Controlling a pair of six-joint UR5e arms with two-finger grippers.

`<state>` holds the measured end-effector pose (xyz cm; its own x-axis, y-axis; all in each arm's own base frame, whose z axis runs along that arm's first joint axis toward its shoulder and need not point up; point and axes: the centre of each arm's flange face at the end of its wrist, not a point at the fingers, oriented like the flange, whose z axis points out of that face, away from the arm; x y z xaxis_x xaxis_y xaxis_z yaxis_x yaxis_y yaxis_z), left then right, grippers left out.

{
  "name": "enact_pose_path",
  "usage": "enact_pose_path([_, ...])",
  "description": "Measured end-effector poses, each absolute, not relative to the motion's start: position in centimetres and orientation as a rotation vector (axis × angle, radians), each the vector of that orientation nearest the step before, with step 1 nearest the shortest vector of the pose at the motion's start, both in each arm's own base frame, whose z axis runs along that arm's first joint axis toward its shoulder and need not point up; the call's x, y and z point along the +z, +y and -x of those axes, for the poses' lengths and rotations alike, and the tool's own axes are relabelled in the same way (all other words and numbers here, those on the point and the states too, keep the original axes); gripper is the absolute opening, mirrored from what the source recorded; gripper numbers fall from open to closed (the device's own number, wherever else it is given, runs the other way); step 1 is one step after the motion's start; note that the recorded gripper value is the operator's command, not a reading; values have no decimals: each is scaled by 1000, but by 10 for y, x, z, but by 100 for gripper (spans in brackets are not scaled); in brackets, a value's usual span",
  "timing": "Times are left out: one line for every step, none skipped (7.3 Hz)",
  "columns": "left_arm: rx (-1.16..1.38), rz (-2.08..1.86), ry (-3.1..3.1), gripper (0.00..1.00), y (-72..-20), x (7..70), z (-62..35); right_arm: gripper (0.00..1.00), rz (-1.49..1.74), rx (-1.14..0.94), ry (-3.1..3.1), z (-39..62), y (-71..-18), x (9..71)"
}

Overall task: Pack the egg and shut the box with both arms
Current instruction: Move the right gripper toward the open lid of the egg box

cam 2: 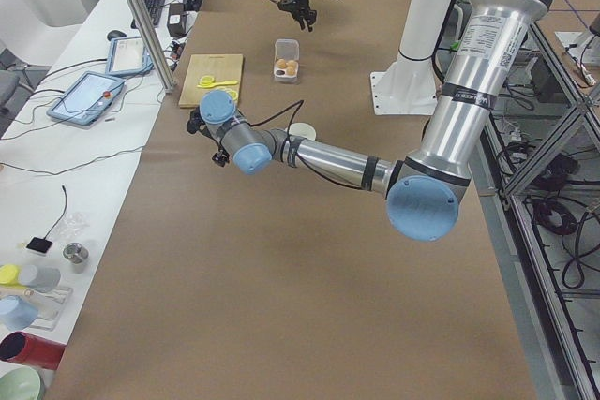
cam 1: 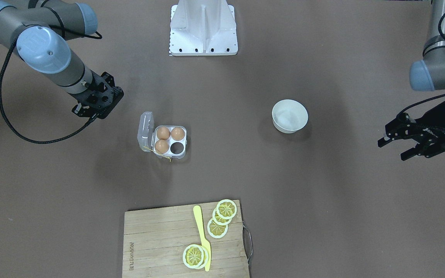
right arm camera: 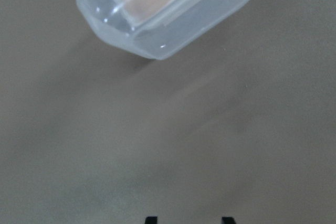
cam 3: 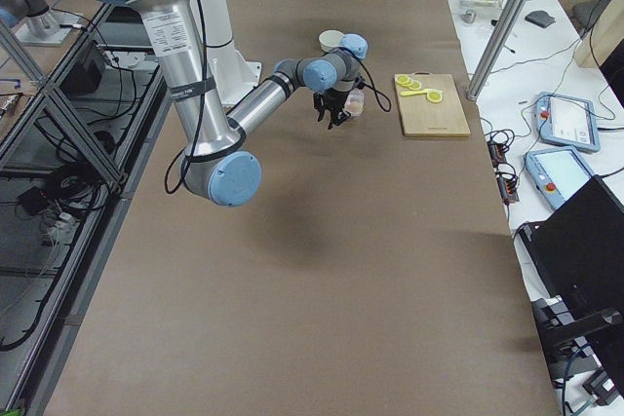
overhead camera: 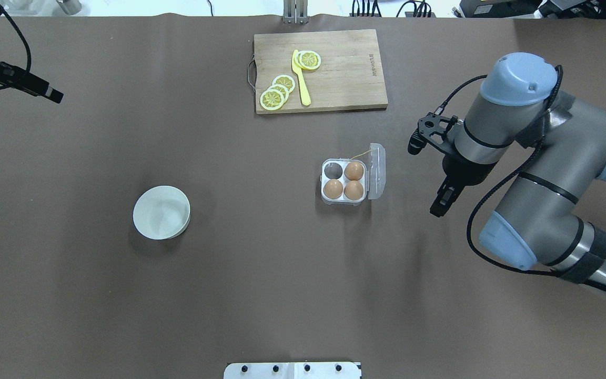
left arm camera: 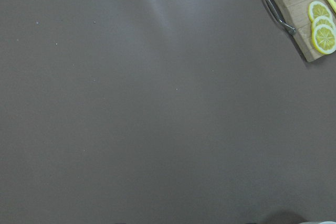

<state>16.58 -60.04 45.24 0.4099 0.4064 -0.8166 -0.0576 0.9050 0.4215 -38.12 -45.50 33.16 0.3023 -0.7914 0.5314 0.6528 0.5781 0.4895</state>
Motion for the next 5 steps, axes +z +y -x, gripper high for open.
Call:
enact_pose_path([299, -351, 1115, 81, -600, 453, -166, 51, -209, -971, -825, 390, -462, 319])
enact_pose_path([297, -349, 1115, 81, -601, 454, -166, 51, -222, -973, -830, 396, -468, 308])
enact_pose_path([295, -346, 1114, 81, -601, 455, -166, 51, -242, -972, -835, 398, -475, 300])
enact_pose_path([293, -345, 1113, 81, -602, 456, -165, 51, -271, -972, -842, 399, -482, 296])
enact_pose_path([293, -345, 1113, 81, -602, 456, -165, 45, -292, -974, -847, 405, -491, 296])
